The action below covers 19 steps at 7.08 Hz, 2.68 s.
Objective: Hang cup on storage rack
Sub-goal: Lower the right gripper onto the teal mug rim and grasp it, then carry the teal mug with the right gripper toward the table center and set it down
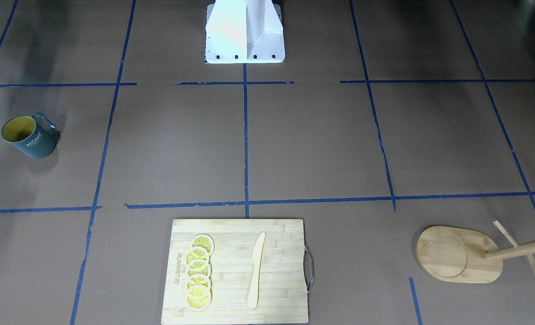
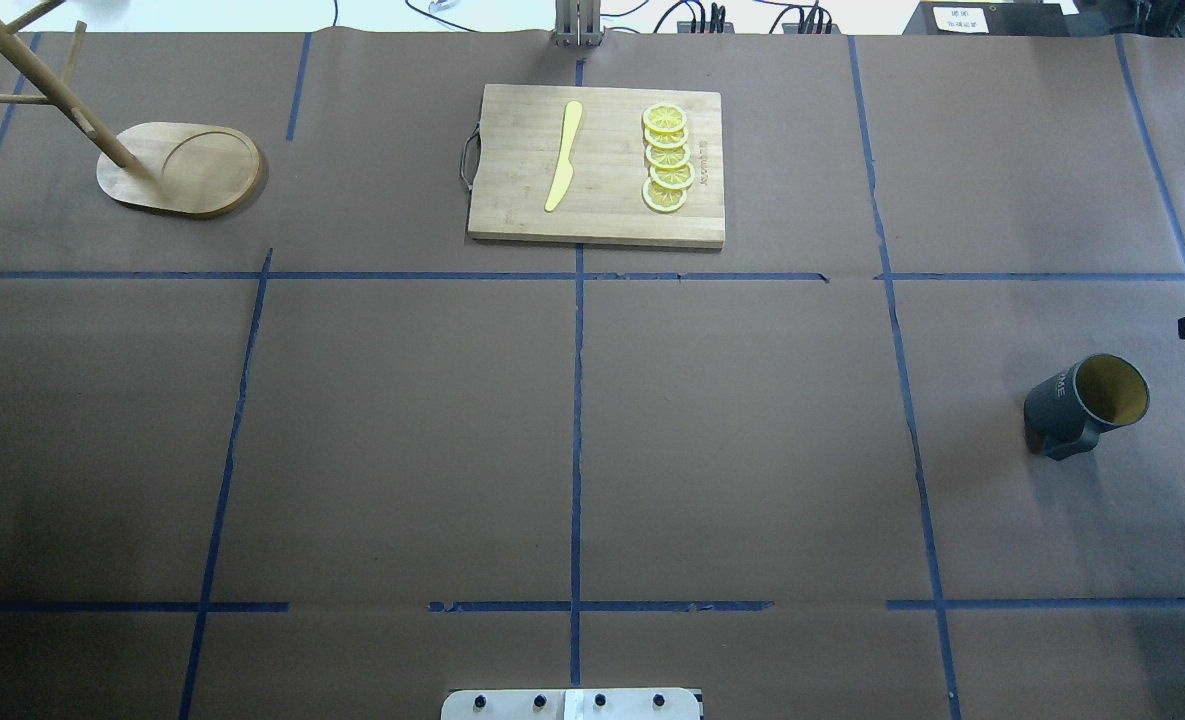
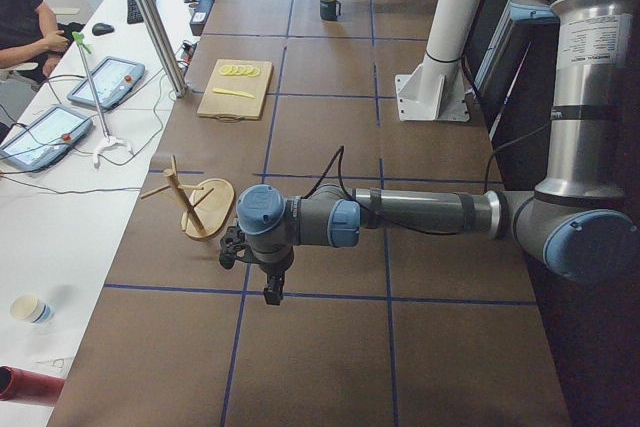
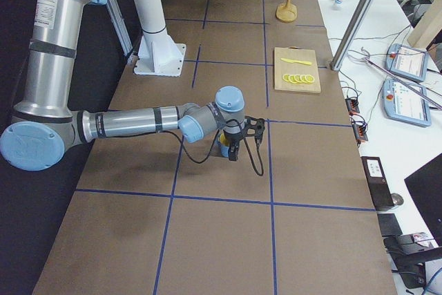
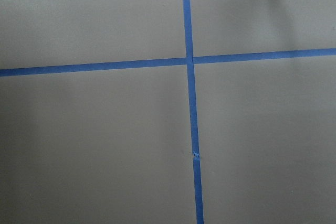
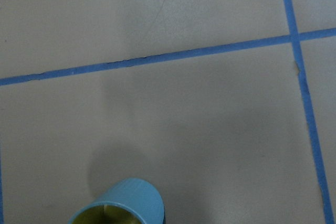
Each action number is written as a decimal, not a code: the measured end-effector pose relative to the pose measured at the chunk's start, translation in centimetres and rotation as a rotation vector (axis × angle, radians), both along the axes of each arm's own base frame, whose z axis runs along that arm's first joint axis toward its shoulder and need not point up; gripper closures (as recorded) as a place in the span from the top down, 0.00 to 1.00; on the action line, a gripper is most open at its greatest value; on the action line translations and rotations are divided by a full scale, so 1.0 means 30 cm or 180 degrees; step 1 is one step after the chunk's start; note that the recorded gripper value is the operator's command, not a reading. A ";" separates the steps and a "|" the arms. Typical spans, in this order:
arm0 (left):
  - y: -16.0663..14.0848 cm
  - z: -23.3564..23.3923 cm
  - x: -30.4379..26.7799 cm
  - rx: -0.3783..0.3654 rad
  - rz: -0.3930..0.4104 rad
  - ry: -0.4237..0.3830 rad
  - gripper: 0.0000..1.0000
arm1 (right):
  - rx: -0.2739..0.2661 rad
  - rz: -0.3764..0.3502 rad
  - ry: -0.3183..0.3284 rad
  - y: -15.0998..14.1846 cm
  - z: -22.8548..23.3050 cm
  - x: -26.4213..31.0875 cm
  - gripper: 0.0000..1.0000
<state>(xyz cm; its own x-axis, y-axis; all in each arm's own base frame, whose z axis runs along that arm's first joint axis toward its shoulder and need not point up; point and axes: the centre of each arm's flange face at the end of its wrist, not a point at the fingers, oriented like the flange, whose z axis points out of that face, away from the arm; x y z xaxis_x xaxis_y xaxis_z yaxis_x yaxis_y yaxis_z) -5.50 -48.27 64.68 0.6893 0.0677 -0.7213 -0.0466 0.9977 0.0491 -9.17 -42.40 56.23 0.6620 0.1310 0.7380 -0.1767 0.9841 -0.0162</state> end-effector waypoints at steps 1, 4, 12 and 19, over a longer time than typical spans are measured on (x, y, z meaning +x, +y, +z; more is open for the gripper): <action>0.000 0.001 0.000 -0.0001 0.0000 0.0000 1.00 | -0.0006 -0.0075 0.0032 0.007 0.007 -0.059 1.00; 0.000 0.001 0.000 -0.0003 0.0000 0.0000 1.00 | -0.0057 -0.0260 0.0089 0.021 0.049 -0.162 1.00; -0.002 -0.024 0.000 0.0035 -0.0008 0.0004 1.00 | -0.0061 -0.0466 0.0106 0.004 0.074 -0.280 0.00; -0.003 -0.035 -0.001 0.0044 -0.0012 0.0006 1.00 | -0.0185 -0.0157 -0.0176 -0.130 -0.476 -0.169 0.00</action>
